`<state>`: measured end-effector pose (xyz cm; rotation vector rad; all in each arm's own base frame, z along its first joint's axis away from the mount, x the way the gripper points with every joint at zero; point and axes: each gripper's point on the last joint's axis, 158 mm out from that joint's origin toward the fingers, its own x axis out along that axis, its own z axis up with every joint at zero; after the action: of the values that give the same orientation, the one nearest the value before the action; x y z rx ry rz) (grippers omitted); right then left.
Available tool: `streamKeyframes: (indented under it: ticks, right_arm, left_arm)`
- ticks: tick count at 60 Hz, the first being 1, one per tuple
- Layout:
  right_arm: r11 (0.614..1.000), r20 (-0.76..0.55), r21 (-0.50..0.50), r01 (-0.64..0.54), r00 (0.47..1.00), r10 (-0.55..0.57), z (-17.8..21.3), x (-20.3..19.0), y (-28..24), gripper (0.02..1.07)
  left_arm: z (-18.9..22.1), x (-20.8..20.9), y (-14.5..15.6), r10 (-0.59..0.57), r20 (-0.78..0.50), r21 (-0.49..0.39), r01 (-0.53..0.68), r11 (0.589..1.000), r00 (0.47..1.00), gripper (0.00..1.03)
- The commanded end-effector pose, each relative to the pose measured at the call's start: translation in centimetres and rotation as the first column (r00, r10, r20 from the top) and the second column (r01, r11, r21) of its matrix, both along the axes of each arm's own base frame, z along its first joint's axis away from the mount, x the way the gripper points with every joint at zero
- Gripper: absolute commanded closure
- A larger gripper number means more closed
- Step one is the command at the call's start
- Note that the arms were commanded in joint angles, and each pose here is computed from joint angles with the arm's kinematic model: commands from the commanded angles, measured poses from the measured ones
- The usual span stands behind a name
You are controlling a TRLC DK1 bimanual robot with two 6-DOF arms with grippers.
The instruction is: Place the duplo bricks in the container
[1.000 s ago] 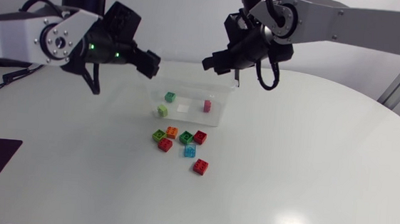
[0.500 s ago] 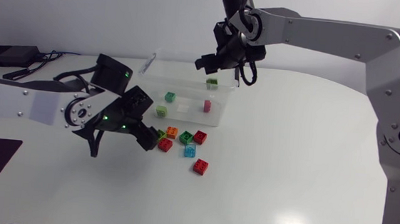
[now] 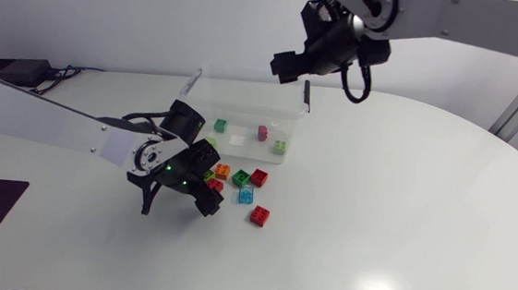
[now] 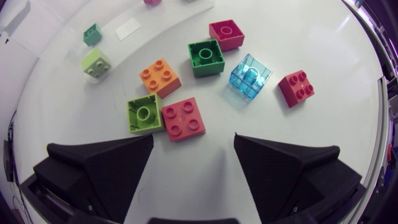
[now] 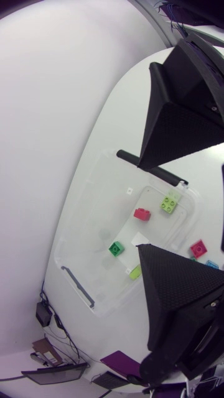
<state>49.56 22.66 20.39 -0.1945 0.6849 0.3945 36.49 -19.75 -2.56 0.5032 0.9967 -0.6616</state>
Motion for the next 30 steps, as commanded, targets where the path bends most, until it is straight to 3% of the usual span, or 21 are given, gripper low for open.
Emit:
streamKeyframes:
  ticks: [1, 14, 30]
  right_arm:
    - [1.000, -0.013, 0.010, 0.001, 1.000, -0.001, -0.2, -2.2, -0.7, 0.17]
    - [0.999, -0.054, 0.018, -0.034, 0.998, 0.035, -2.1, -7.5, -2.3, 0.17]
    - [0.979, -0.157, -0.057, -0.194, 0.970, 0.183, -8.7, -15.2, -2.5, 0.14]
  left_arm:
    - [-0.8, 0.5, -0.5, 0.016, -0.034, -0.009, -0.017, 1.000, 0.999, 0.14]
    - [-1.6, 1.5, -0.2, 0.037, -0.051, -0.019, -0.038, 0.999, 0.998, 0.15]
    - [-2.7, 2.3, -1.2, 0.051, -0.073, -0.028, -0.053, 0.998, 0.996, 0.17]
